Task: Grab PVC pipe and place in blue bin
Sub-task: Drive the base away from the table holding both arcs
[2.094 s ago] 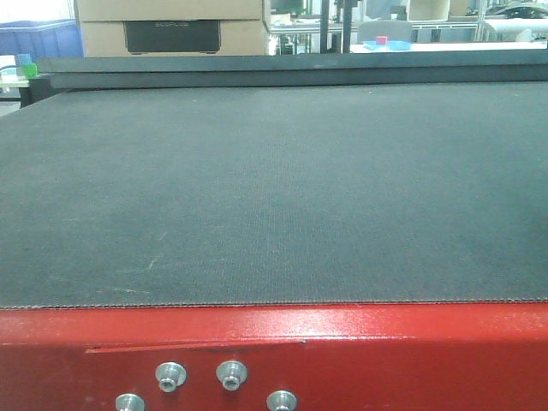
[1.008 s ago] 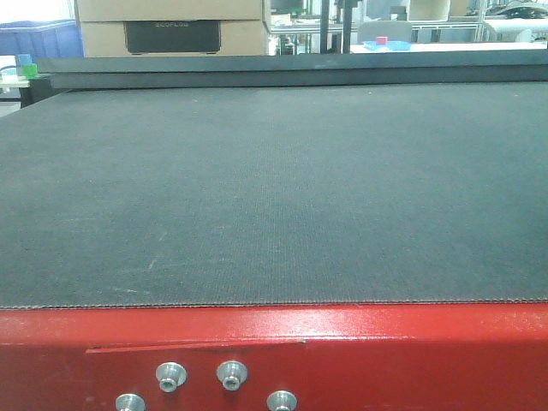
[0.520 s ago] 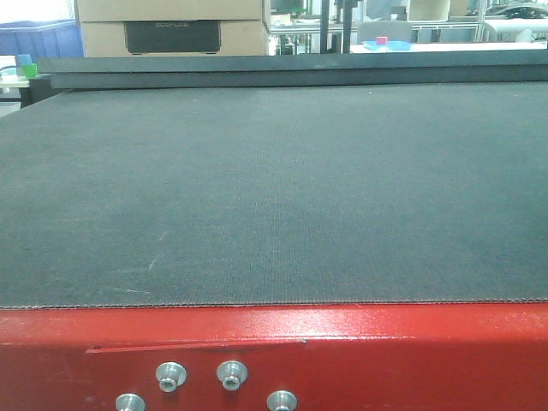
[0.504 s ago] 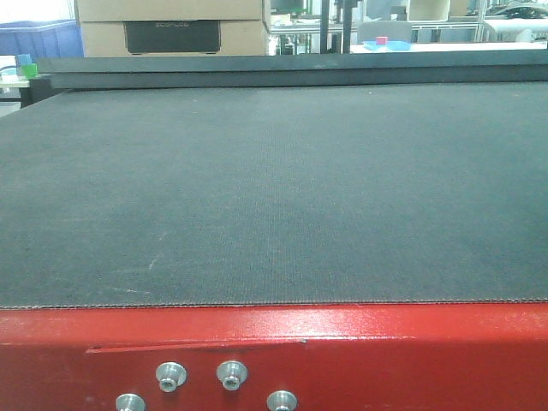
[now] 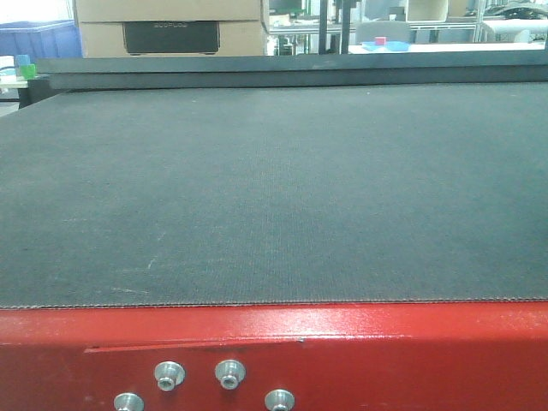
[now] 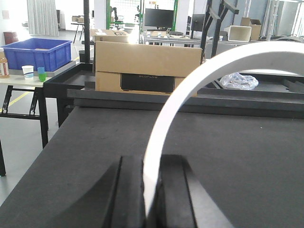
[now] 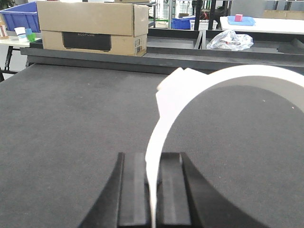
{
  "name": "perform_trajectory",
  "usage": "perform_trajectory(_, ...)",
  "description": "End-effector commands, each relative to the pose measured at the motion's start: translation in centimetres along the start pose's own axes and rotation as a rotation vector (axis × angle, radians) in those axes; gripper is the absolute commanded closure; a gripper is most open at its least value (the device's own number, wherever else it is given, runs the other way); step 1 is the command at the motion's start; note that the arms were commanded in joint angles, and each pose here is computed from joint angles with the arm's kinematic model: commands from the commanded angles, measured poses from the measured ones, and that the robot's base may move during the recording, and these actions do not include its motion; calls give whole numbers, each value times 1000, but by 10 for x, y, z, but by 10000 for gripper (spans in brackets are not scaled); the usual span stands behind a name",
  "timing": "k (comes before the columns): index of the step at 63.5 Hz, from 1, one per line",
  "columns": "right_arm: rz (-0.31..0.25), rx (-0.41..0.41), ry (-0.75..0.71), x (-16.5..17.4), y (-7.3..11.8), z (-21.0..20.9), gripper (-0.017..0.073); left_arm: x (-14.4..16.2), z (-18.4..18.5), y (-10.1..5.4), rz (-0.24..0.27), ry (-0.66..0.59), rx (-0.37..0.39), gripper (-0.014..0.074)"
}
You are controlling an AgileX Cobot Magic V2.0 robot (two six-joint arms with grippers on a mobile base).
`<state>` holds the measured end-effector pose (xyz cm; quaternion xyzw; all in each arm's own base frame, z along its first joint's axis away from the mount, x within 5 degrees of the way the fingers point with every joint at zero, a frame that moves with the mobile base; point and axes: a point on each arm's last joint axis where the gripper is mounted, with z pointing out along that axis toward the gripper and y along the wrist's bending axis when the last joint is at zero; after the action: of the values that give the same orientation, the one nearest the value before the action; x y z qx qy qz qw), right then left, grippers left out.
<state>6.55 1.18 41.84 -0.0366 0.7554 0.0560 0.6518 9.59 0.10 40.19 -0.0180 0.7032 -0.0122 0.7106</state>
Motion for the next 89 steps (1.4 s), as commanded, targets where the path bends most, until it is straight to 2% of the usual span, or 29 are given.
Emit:
perform_trajectory(1,-4,5,-33,-4,0,-2,728,-3,-1,0,-1,-26,5,704)
perform_trajectory(89,-4,5,-33,-4,0,-2,728,-3,-1,0,-1,-26,5,704)
